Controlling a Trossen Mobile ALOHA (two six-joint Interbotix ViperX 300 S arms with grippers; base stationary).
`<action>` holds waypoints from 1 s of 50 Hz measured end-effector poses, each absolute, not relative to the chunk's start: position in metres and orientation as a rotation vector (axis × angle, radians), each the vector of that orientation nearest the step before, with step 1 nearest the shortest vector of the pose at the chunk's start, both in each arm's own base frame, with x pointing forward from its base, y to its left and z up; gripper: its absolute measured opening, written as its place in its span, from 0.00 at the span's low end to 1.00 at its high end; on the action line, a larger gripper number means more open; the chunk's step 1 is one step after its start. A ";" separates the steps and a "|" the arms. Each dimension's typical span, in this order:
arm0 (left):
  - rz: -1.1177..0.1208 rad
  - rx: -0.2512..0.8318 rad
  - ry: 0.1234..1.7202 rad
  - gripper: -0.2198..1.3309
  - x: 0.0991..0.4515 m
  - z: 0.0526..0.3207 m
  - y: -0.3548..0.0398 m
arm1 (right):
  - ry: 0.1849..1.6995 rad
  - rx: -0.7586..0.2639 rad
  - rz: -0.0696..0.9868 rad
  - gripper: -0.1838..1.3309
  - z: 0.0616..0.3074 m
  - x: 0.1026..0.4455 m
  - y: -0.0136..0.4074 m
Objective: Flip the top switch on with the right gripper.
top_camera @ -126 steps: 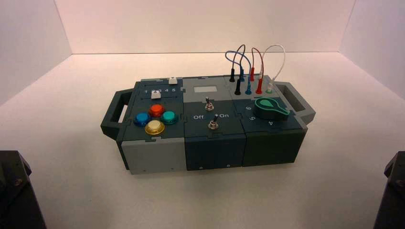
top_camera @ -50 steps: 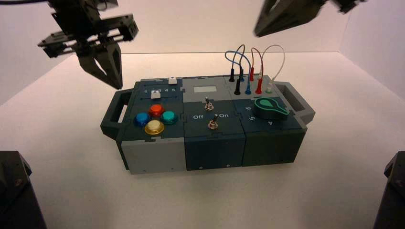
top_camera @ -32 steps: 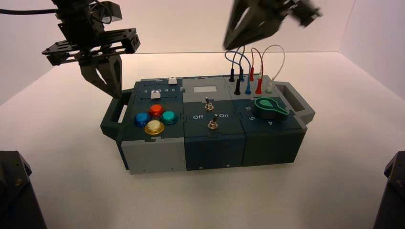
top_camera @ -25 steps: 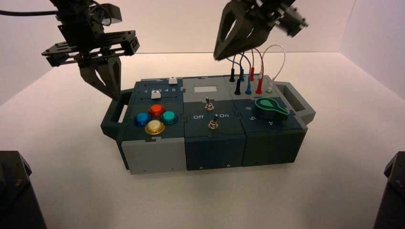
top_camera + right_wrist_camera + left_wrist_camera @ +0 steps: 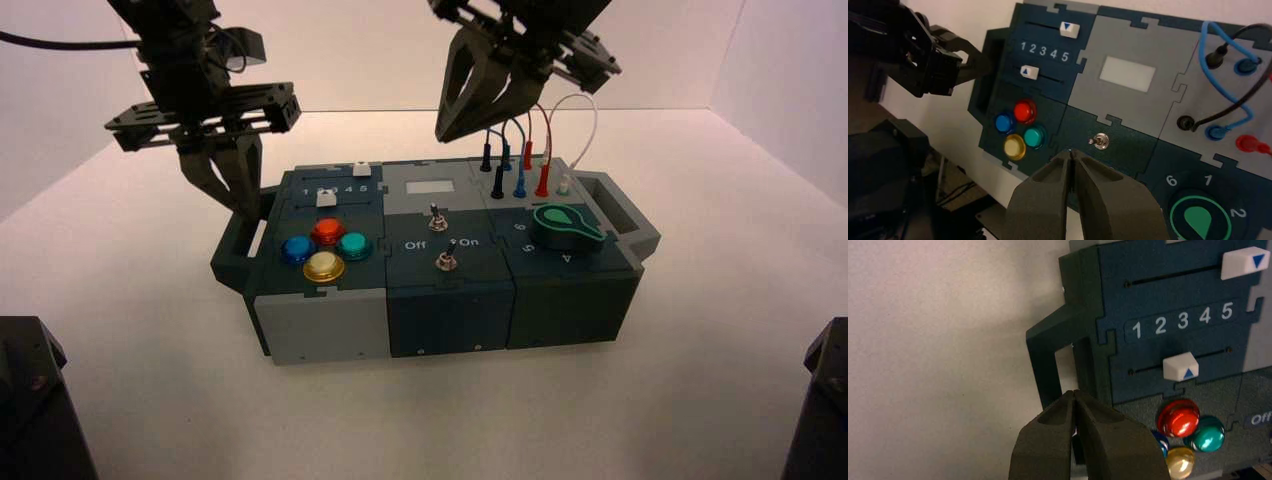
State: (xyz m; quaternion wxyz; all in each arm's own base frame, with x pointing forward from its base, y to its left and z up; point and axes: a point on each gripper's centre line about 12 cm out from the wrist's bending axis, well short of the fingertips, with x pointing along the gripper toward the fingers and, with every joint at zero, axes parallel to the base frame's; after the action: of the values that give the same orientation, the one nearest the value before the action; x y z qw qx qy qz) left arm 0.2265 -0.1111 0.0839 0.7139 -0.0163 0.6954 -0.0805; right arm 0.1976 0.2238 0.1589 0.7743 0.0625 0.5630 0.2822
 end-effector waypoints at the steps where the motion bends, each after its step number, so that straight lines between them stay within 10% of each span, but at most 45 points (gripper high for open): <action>1: -0.177 -0.034 1.543 0.03 0.227 0.083 -0.111 | 1.222 0.136 0.609 0.03 0.158 0.198 0.224; 50: -0.158 -0.029 1.586 0.03 0.249 0.060 -0.118 | 1.381 0.109 0.554 0.03 0.102 0.199 0.257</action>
State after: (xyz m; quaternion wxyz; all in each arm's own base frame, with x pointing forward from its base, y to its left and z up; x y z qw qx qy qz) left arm 0.2491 -0.1183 0.0602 0.6986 -0.0131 0.7118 -0.0709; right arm 0.1988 0.2570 0.1015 0.7344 0.0498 0.6283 0.2519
